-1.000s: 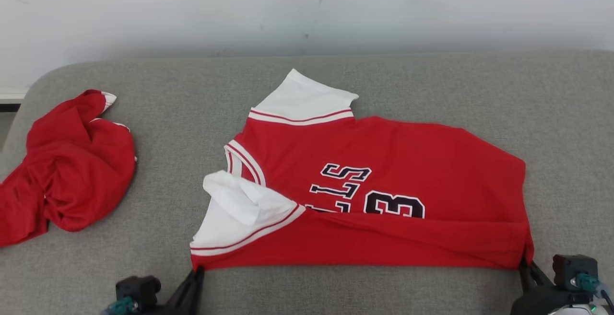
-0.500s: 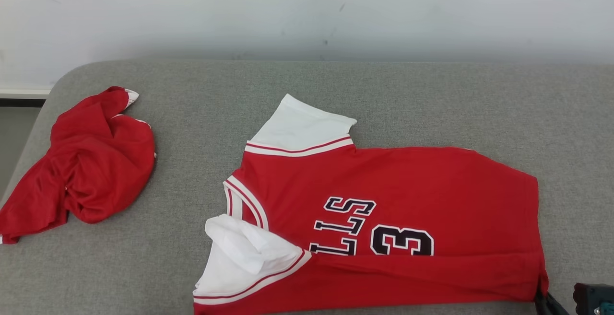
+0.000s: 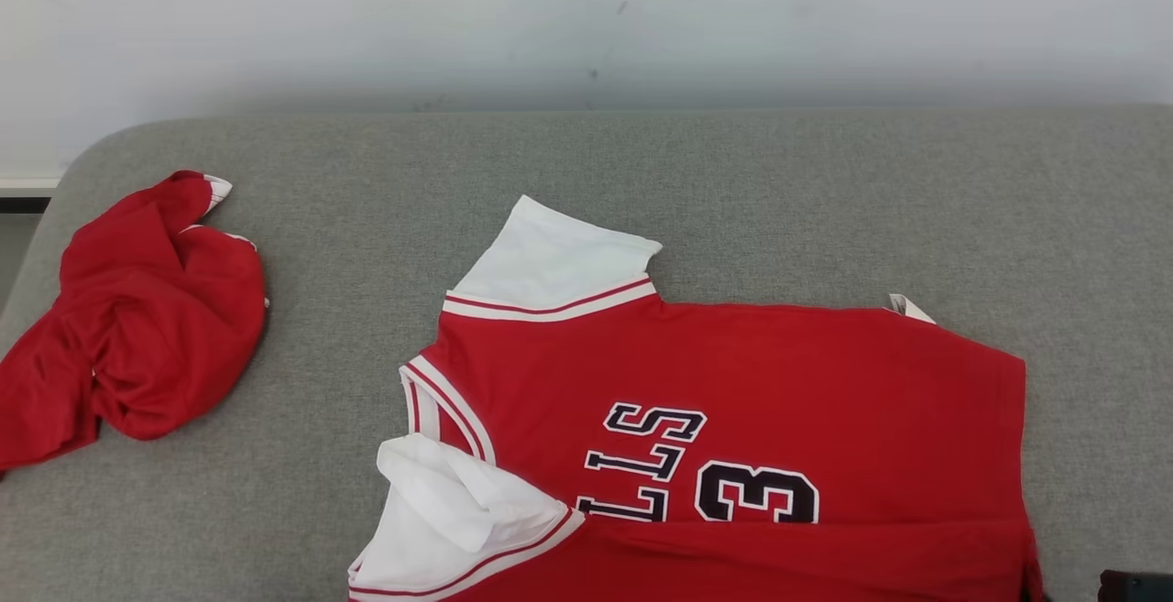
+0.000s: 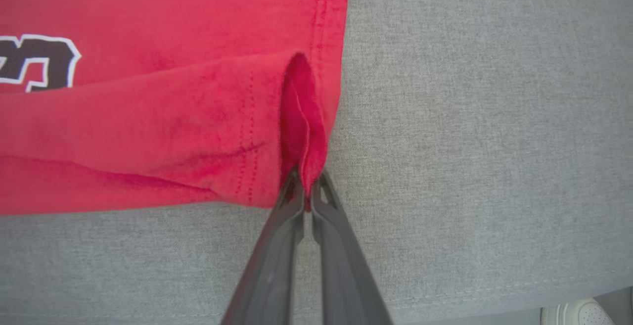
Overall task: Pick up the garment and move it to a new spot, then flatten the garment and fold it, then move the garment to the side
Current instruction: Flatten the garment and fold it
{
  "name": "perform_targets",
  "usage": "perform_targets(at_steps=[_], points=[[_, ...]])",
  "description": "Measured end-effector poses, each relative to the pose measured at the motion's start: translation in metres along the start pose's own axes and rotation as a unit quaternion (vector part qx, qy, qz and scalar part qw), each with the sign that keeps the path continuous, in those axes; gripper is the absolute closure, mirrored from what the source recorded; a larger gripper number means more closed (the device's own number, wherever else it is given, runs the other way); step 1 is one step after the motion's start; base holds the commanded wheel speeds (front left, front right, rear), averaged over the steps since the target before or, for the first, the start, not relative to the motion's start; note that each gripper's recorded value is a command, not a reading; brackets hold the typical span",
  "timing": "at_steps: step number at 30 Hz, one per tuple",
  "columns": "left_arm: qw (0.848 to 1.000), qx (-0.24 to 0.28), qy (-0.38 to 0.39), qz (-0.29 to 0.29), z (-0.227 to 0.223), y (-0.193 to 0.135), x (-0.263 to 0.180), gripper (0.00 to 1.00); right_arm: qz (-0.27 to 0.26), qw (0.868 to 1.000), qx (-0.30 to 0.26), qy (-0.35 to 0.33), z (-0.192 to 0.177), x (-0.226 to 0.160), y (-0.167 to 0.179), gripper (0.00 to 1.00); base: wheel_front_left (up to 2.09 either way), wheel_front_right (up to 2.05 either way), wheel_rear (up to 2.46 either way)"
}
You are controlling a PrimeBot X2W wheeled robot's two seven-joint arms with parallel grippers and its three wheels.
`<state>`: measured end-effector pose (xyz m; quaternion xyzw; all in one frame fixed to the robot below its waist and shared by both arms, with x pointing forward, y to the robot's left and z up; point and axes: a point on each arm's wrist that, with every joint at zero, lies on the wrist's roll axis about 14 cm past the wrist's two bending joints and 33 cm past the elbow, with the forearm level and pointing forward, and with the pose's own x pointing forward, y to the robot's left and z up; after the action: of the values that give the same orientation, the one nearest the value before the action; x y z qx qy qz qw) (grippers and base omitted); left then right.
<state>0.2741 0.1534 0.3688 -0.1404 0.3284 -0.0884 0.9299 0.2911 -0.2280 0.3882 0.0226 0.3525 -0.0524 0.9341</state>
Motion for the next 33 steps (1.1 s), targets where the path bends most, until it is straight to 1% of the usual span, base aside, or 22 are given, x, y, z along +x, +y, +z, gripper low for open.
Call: perform_targets(at_steps=[3,8,10,13,16,19,22,27,30,31,33], points=[[1.000,0.006,0.016,0.003,-0.001,-0.001,0.001,0.00,-0.002,1.000,0.000,0.006,0.000,0.000,-0.002,0.00,0.00,0.00,0.00],[0.999,-0.005,0.048,0.010,-0.013,-0.003,-0.005,0.00,0.007,1.000,0.001,0.000,0.006,0.002,0.005,0.00,0.00,0.00,0.00],[0.999,-0.015,0.037,0.008,-0.008,-0.005,-0.008,0.00,0.011,1.000,0.006,-0.006,0.008,0.001,0.006,0.00,0.00,0.00,0.00],[1.000,-0.013,-0.014,0.007,0.020,-0.007,-0.011,0.00,0.018,0.999,0.011,-0.039,0.023,-0.001,0.010,0.00,0.00,0.00,0.00],[0.996,-0.001,-0.090,0.005,0.059,-0.010,-0.016,0.00,0.032,0.994,0.023,-0.105,0.058,-0.002,0.022,0.00,0.00,0.00,0.00],[0.985,0.016,-0.171,-0.009,0.104,-0.021,-0.022,0.00,0.043,0.985,0.055,-0.156,0.083,-0.008,0.033,0.00,0.00,0.00,0.00],[0.971,0.020,-0.236,-0.024,0.136,-0.034,-0.029,0.00,0.063,0.977,0.063,-0.195,0.099,-0.015,0.047,0.00,0.00,0.00,0.00],[0.957,0.045,-0.283,-0.040,0.155,-0.052,-0.033,0.00,0.088,0.963,0.061,-0.246,0.118,-0.027,0.065,0.00,0.00,0.00,0.00],[0.952,0.067,-0.299,-0.029,0.157,-0.054,-0.032,0.00,0.094,0.954,0.066,-0.276,0.128,-0.033,0.070,0.00,0.00,0.00,0.00],[0.952,0.067,-0.299,-0.029,0.157,-0.054,-0.032,0.00,0.094,0.954,0.066,-0.276,0.128,-0.033,0.070,0.00,0.00,0.00,0.00],[0.947,0.083,-0.309,-0.025,0.159,-0.056,-0.032,0.00,0.094,0.946,0.073,-0.300,0.136,-0.039,0.071,0.00,0.00,0.00,0.00]])
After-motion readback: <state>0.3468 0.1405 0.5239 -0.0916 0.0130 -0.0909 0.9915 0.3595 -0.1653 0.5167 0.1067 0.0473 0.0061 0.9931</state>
